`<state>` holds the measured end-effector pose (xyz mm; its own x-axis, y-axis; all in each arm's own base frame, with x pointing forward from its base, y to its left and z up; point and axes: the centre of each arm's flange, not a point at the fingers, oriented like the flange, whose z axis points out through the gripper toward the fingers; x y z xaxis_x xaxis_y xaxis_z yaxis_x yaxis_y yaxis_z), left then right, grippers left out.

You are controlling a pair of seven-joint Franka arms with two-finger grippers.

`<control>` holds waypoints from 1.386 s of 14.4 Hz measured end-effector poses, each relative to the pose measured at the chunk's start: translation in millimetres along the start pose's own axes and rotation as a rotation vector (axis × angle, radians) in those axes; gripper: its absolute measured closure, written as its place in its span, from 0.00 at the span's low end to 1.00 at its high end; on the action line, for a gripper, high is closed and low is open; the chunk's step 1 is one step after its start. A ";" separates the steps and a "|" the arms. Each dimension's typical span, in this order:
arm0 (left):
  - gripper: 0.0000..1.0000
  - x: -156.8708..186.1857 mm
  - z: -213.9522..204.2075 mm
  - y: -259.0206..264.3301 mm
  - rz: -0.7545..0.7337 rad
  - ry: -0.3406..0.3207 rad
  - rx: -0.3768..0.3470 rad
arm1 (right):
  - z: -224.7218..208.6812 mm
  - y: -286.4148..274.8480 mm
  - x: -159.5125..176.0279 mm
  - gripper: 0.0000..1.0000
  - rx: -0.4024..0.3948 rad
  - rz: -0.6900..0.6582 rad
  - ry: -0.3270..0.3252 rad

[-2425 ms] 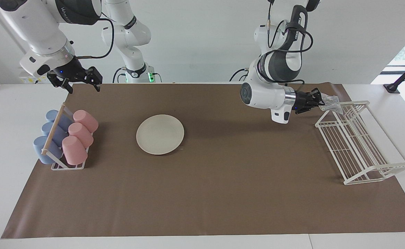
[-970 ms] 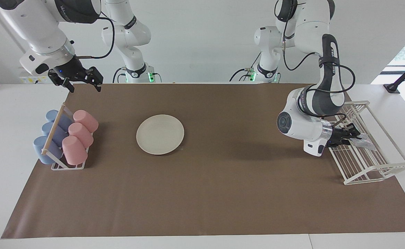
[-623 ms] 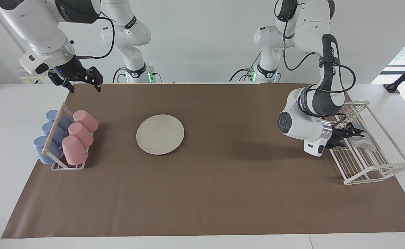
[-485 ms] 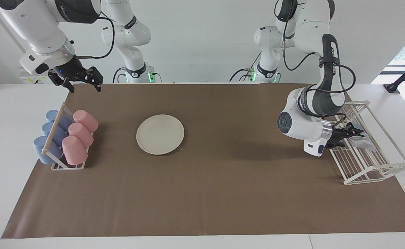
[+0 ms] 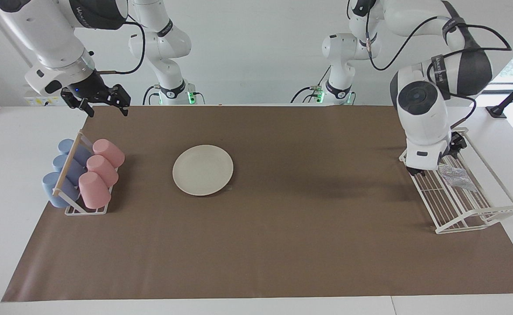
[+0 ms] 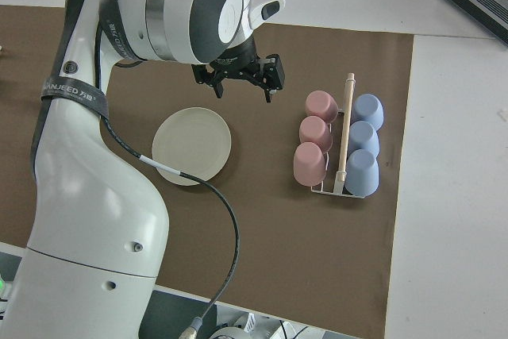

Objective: Wipe plate with sponge

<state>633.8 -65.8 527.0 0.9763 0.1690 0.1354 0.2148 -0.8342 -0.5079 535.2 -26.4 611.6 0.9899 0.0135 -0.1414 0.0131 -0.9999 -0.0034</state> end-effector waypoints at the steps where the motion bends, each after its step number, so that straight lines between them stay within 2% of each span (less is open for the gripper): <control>1: 0.00 -3.8 -10.7 -11.8 -0.031 -0.018 -0.070 | 0.0 0.0 0.0 0.00 0.000 0.000 0.000; 3: 0.00 -12.8 -33.4 -40.3 -0.060 -0.043 -0.199 | 0.0 0.0 0.0 0.00 0.000 0.000 0.000; 6: 0.00 -37.8 -67.1 -79.0 -0.009 -0.094 -0.353 | 0.0 0.0 0.0 0.00 0.000 0.000 0.000; 10: 0.00 -73.5 -97.1 -91.1 0.079 -0.157 -0.493 | -0.1 0.0 0.0 0.00 0.000 0.000 0.000; 12: 0.00 -80.8 -93.3 -83.4 0.092 -0.185 -0.525 | -0.1 0.0 0.0 0.00 0.000 0.000 0.000; 14: 0.00 -85.6 -81.4 -74.5 0.104 -0.213 -0.524 | -0.1 0.0 -0.1 0.00 0.000 0.000 0.000; 20: 0.00 -87.5 -76.6 -75.2 0.105 -0.211 -0.528 | -0.1 0.0 -0.1 0.00 0.000 0.000 0.000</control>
<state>530.1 -58.1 618.5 0.9876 0.1268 -0.0931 0.1265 -0.9919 -0.0088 535.1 -26.4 611.7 0.9899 0.0135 -0.1413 0.0131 -0.9999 -0.0034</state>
